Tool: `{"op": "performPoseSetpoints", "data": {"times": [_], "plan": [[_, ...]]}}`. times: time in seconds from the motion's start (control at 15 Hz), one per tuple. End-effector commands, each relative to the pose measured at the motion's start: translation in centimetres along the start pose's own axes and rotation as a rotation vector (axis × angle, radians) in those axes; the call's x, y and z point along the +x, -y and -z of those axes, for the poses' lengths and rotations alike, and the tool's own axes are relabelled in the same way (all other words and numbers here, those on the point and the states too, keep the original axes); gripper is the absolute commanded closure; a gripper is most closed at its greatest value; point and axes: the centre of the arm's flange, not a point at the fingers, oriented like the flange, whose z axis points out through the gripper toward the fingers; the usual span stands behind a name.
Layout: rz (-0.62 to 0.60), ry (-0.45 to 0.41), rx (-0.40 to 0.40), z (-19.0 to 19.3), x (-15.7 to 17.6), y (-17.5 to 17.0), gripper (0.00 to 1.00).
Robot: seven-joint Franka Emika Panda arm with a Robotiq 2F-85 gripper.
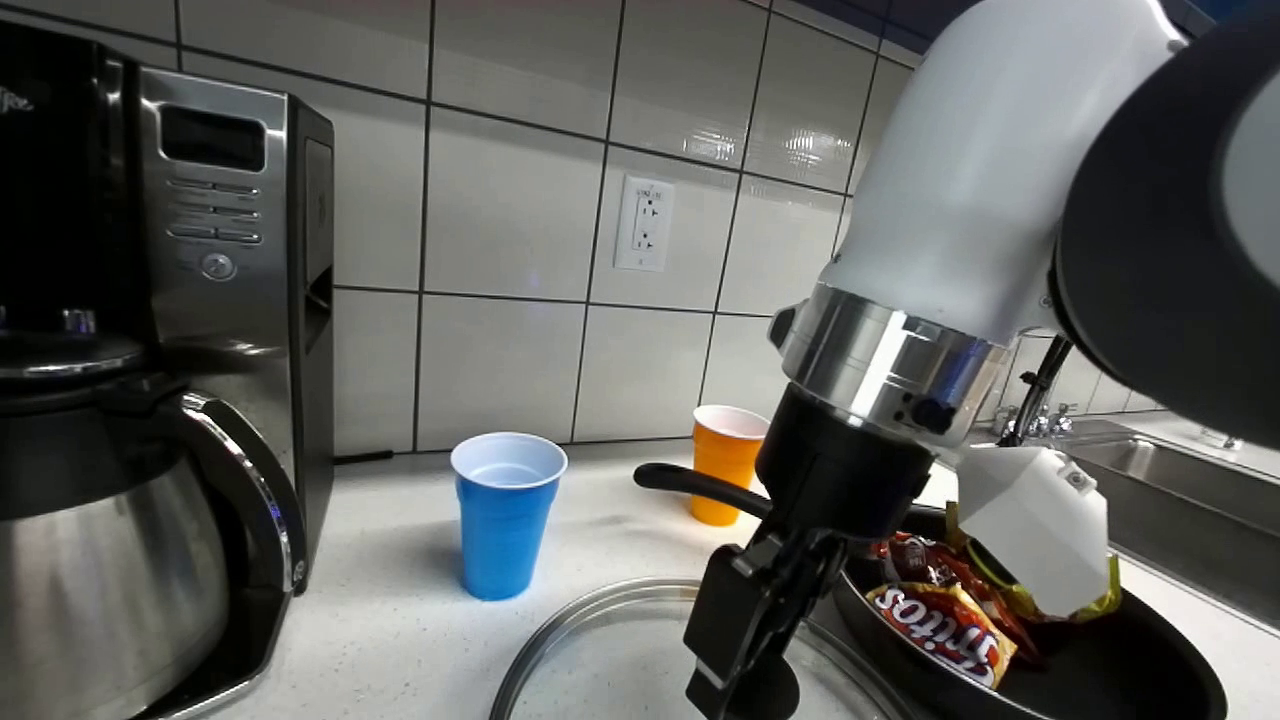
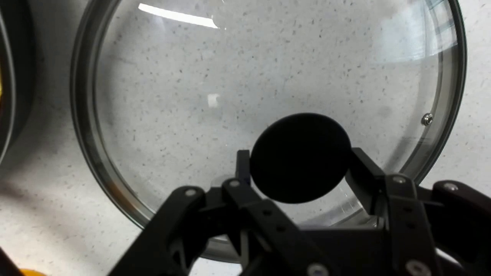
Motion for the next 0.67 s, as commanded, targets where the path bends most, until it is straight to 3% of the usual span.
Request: {"op": "performPoseSetpoints", "data": {"times": [0.0,0.6], "plan": [[0.015,-0.051,-0.01,2.9,1.4,0.7,0.61],[0.028,-0.081,-0.01,5.2,1.5,1.3,0.61]]}}
